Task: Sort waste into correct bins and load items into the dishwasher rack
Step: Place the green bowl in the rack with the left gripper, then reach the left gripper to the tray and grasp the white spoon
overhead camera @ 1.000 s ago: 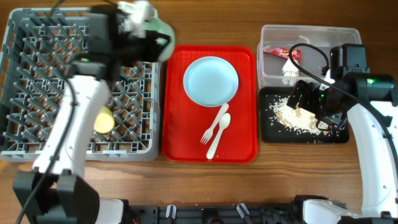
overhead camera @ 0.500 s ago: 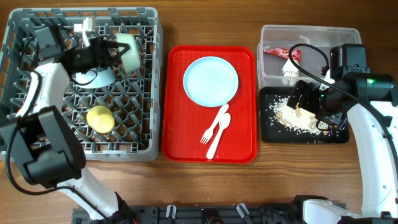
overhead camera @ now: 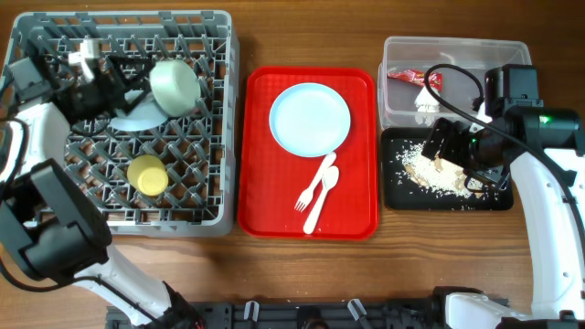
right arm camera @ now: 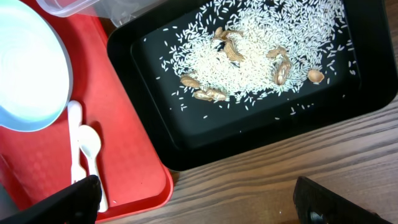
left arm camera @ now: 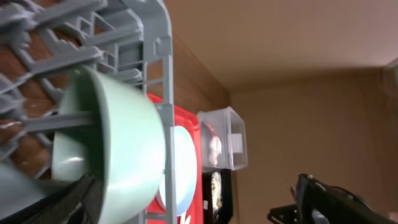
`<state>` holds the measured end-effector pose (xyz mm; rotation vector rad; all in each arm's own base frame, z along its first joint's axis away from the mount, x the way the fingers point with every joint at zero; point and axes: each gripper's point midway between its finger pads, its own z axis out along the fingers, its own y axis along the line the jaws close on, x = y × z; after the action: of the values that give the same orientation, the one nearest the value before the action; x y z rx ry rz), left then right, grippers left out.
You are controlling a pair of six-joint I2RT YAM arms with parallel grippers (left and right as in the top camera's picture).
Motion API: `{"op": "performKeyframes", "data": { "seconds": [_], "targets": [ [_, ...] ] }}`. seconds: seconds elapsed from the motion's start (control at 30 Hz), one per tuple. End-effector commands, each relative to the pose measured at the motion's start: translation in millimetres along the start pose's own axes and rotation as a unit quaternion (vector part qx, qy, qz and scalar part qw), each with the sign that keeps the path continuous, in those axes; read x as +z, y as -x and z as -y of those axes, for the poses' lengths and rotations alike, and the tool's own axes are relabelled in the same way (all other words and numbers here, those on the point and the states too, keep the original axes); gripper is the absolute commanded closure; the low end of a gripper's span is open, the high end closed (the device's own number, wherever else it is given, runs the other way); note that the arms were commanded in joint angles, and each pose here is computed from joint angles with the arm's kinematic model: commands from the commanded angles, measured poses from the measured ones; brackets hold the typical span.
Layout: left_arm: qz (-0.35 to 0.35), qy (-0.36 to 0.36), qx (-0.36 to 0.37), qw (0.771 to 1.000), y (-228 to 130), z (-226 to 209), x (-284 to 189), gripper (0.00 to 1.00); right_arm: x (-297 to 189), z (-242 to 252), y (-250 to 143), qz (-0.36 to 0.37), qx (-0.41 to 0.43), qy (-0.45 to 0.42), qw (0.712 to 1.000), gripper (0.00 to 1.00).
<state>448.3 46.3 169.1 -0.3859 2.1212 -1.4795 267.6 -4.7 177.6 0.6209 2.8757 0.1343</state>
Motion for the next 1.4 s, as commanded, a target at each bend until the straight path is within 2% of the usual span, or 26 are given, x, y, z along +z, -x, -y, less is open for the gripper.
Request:
{"op": "performKeyframes", "data": {
  "seconds": [0.0,0.13,0.2,0.27,0.37,0.43,0.53,0.7,0.8,0.9,1.03,1.2,1.37],
  "targets": [
    [0.023,0.022,0.017,0.999,6,6,-16,0.0,-1,3,0,0.003,-0.004,-0.006,1.0,0.01],
    [0.058,0.089,0.052,0.993,9,32,-36,0.0,-1,3,0,0.003,-0.004,-0.006,1.0,0.01],
    [0.066,0.099,0.067,0.991,4,54,-43,0.0,-1,3,0,0.003,-0.004,-0.006,1.0,0.01],
    [0.07,0.112,0.081,0.988,-6,76,-47,0.0,-1,3,0,0.003,-0.004,-0.007,1.0,0.01],
    [0.065,0.181,0.092,0.977,-31,92,-44,0.0,-1,3,0,0.003,-0.007,-0.007,1.0,0.0],
    [0.045,0.251,0.101,0.962,-57,95,-35,0.0,-1,4,0,0.003,-0.017,-0.007,1.0,0.0],
    [0.004,0.308,0.128,0.943,-89,98,-15,0.0,-1,4,-2,0.0,-0.018,-0.008,1.0,0.0],
    [-0.122,0.344,0.191,0.911,-175,106,55,0.0,-1,5,-4,-0.005,-0.03,-0.01,0.999,0.0],
    [-0.191,0.377,0.218,0.88,-237,95,98,0.0,-1,8,-5,-0.006,-0.023,-0.019,1.0,0.0],
    [-0.255,0.375,0.24,0.859,-288,85,133,0.0,-3,25,-3,0.001,0.034,-0.059,0.998,0.0],
    [-0.31,0.38,0.254,0.833,-338,62,165,0.0,-4,35,-1,0.001,0.049,-0.063,0.997,0.0],
    [-0.347,0.39,0.265,0.811,-381,29,195,0.01,-4,44,0,-0.002,0.052,-0.067,0.996,0.0],
    [-0.343,0.435,0.29,0.781,-386,-4,201,0.05,-4,44,0,-0.003,0.042,-0.067,0.997,0.0]
  ]
}}
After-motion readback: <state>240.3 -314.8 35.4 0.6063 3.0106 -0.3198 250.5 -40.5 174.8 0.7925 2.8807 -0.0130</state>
